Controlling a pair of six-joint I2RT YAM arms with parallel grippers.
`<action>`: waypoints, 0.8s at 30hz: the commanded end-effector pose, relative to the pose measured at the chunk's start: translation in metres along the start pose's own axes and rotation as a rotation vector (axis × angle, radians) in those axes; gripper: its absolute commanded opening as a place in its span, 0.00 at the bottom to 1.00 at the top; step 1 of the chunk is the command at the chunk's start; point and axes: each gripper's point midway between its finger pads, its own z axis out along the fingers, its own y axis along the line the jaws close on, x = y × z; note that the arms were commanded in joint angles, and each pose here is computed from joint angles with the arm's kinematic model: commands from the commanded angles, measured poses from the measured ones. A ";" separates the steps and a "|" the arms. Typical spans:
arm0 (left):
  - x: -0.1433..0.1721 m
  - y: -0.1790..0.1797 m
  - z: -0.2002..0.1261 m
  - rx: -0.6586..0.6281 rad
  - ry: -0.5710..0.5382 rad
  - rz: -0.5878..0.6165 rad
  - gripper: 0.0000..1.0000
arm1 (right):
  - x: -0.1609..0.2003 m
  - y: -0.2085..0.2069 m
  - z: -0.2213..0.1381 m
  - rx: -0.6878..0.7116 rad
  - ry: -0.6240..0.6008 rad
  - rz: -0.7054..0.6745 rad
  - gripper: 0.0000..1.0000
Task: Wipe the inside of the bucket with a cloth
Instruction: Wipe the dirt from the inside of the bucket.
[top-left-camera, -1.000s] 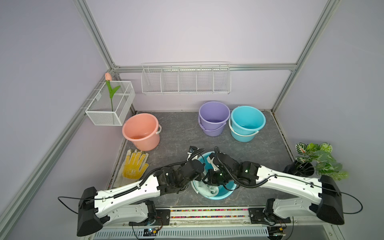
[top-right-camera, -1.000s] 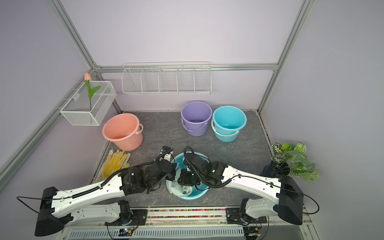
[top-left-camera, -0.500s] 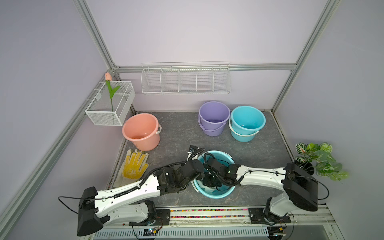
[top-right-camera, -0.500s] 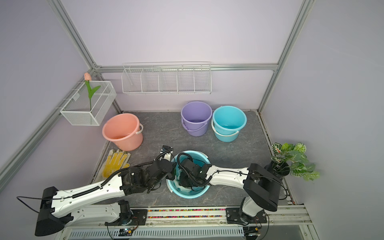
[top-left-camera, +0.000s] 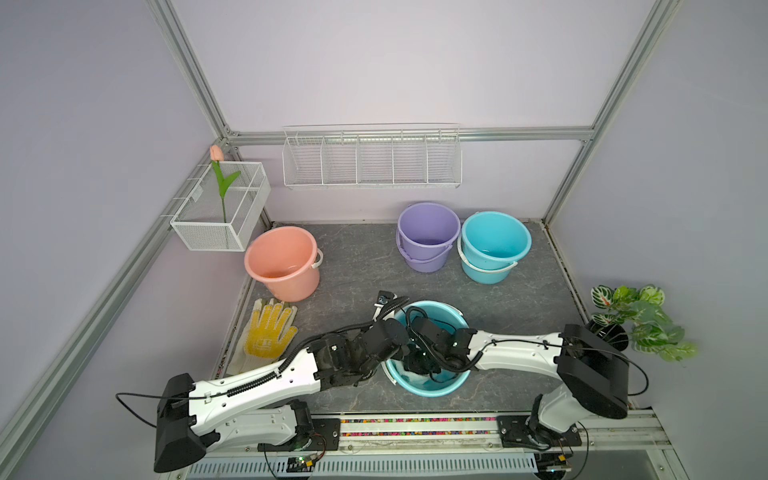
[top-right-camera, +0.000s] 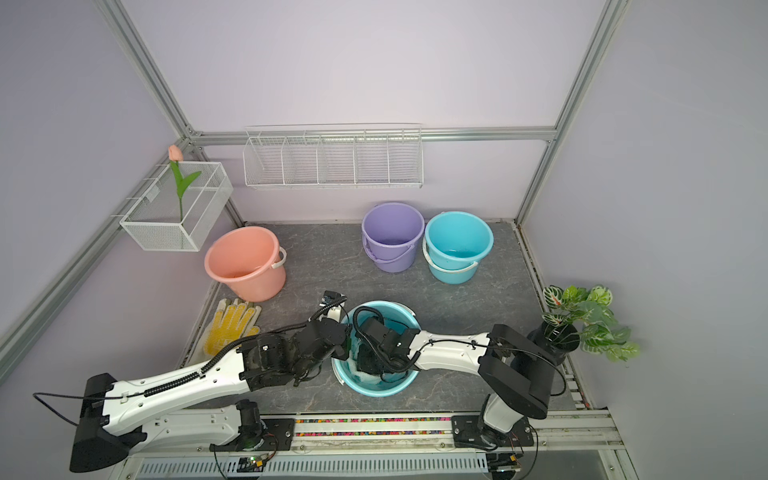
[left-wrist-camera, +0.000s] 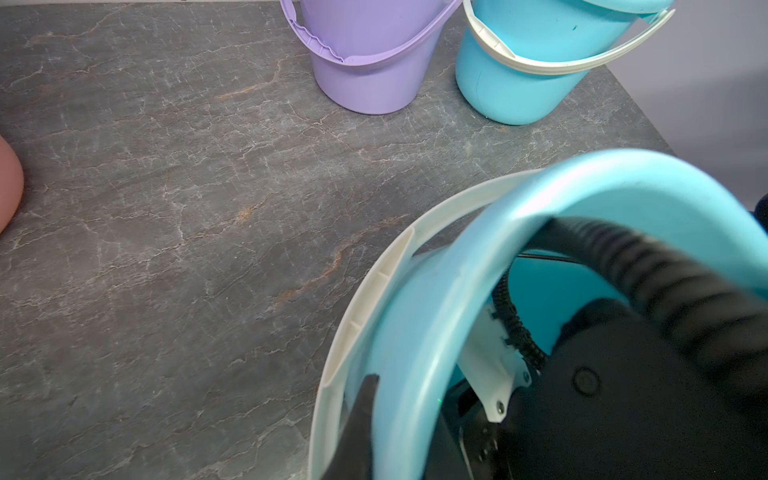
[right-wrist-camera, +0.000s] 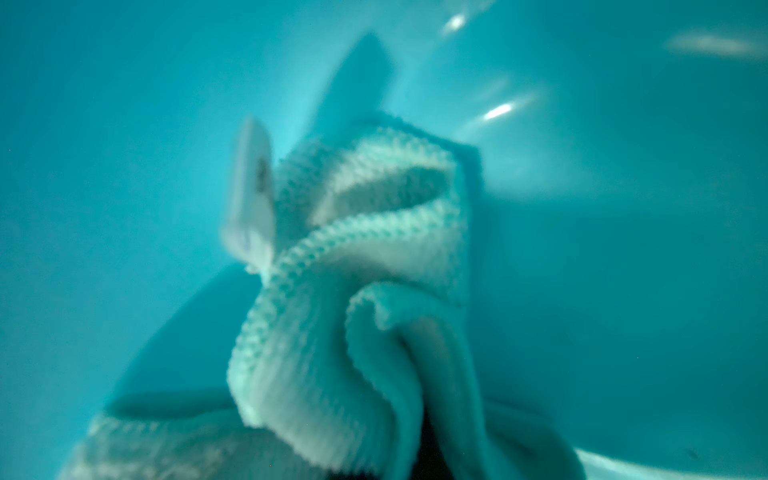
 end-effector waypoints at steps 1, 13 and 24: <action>-0.013 -0.010 -0.008 0.036 -0.036 -0.008 0.00 | 0.006 -0.006 -0.017 0.010 0.019 0.010 0.07; -0.013 -0.010 -0.003 0.023 -0.044 -0.033 0.00 | -0.005 0.071 -0.098 -0.323 -0.049 0.087 0.07; -0.017 -0.017 -0.002 0.044 -0.048 -0.031 0.00 | -0.042 0.068 -0.119 -0.468 -0.261 0.484 0.07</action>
